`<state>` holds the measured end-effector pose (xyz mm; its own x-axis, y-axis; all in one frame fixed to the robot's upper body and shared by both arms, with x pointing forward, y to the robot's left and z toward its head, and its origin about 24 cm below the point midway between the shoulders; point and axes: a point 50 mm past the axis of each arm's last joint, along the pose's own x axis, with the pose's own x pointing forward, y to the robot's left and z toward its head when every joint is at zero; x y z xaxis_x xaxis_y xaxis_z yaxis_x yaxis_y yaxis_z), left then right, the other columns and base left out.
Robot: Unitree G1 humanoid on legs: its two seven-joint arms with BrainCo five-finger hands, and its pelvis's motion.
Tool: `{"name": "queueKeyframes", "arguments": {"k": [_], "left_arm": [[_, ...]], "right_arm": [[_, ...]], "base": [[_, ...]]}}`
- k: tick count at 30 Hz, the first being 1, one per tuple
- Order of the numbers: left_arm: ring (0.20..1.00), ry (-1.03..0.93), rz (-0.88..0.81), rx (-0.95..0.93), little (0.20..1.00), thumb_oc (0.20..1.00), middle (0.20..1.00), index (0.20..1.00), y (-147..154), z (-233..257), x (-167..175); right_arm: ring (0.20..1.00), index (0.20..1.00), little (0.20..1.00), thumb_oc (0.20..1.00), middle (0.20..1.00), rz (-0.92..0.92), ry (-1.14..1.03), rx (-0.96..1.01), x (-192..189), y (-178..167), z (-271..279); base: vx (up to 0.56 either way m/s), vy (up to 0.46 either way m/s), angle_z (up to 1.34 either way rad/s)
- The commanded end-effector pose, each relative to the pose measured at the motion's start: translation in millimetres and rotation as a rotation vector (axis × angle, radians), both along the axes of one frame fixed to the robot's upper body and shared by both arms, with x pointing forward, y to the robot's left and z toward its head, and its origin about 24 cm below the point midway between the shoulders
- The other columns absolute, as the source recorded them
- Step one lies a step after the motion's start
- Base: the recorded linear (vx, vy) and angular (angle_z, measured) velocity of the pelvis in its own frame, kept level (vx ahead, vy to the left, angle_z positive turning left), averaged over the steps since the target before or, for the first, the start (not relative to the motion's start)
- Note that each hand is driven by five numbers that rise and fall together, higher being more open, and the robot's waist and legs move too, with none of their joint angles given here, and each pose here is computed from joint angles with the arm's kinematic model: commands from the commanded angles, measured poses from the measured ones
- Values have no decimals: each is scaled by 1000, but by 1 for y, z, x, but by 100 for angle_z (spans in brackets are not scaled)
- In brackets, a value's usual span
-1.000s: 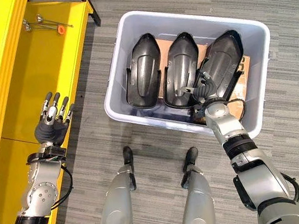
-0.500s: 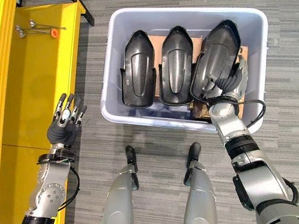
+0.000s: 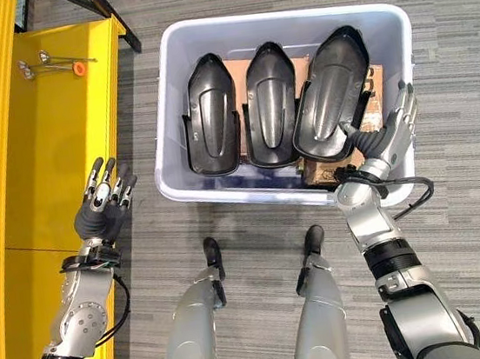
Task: Move parts from the plastic box to the shelf.
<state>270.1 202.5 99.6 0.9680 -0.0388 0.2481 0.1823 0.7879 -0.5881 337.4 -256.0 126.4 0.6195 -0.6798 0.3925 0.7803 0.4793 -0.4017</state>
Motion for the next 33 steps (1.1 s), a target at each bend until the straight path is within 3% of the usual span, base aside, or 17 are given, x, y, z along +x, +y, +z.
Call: {"name": "queueKeyframes", "arguments": {"k": [1,7,21,25,33], "left_arm": [[1000,-78,-38,-1,1000,1000,1000,1000,-3,11,-2],[1000,-59,-46,23,1000,1000,1000,1000,-5,10,5],[1000,-29,-72,65,1000,1000,1000,1000,-9,9,13],[1000,-37,-81,60,1000,1000,1000,1000,-9,8,12],[1000,-51,-67,43,1000,1000,1000,1000,-9,6,6]], "right_arm": [[1000,1000,1000,1000,1000,15,7,138,4,-5,0],[1000,1000,1000,1000,1000,-17,143,181,14,-23,-12],[1000,1000,1000,1000,1000,-69,143,127,29,-39,18],[1000,1000,1000,1000,1000,-179,31,-66,27,-38,40],[1000,1000,1000,1000,1000,-124,-142,-361,15,-6,48]], "base": [[12,-36,0],[8,-46,0],[0,0,0],[0,0,0],[-1,34,-2]]}}
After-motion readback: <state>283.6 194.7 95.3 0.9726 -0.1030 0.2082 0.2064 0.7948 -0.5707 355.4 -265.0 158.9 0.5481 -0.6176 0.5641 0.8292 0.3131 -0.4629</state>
